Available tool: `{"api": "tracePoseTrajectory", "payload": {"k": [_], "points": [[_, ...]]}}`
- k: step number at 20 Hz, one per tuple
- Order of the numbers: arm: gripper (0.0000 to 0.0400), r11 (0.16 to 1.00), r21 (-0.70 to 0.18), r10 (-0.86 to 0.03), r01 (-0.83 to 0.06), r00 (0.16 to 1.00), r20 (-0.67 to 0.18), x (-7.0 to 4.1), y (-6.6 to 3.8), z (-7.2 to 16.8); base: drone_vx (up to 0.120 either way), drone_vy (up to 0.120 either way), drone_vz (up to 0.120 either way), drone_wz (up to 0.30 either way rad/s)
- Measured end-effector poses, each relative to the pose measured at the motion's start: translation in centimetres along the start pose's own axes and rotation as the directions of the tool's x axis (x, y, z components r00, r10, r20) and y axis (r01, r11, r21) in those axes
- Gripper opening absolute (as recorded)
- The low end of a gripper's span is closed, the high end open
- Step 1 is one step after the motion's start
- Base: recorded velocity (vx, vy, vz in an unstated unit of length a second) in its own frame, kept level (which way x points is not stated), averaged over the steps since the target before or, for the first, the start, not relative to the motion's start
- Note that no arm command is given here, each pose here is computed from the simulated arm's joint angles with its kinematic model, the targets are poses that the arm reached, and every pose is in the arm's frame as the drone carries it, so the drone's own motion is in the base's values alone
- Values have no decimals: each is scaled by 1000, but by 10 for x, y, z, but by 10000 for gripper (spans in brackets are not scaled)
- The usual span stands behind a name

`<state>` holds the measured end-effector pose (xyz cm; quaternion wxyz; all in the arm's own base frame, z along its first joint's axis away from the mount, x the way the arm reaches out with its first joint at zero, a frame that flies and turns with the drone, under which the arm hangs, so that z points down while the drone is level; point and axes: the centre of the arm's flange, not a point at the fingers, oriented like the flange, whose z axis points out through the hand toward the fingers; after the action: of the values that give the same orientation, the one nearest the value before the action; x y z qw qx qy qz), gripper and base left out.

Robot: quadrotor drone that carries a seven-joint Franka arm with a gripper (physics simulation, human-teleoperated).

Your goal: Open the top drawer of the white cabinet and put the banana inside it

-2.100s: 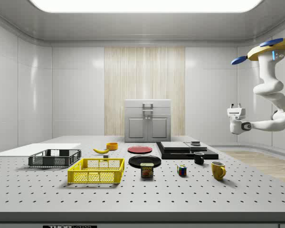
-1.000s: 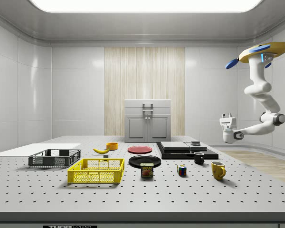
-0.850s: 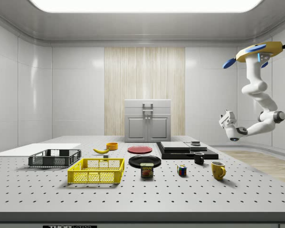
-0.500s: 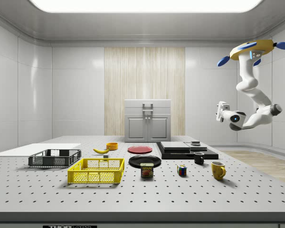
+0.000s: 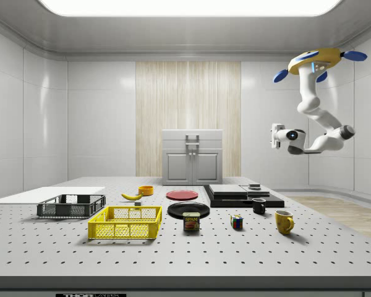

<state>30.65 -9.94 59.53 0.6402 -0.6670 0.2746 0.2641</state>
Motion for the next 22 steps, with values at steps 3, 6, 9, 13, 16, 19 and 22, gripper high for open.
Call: {"api": "tracePoseTrajectory", "payload": {"k": [3, 6, 9, 13, 16, 19, 22], "points": [[400, 1000, 12, 0, 0, 1000, 12, 1, 1, 0, 120, -120, 120, 0], [400, 1000, 18, 0, 0, 1000, 19, 2, 2, 0, 120, -120, 120, 0], [400, 1000, 22, 0, -1, 1000, 23, 2, 2, 0, 120, -120, 27, 0], [400, 1000, 25, 0, -1, 1000, 25, 3, 2, 0, 120, 0, 0, 0], [400, 1000, 26, 0, -1, 1000, 27, 3, 3, 0, 120, 0, 0, 0], [400, 1000, 27, 0, -1, 1000, 27, 3, 3, 0, 120, -107, 0, 0], [400, 1000, 27, 0, -1, 1000, 28, 3, 3, 0, 120, -120, 0, 0]]}}
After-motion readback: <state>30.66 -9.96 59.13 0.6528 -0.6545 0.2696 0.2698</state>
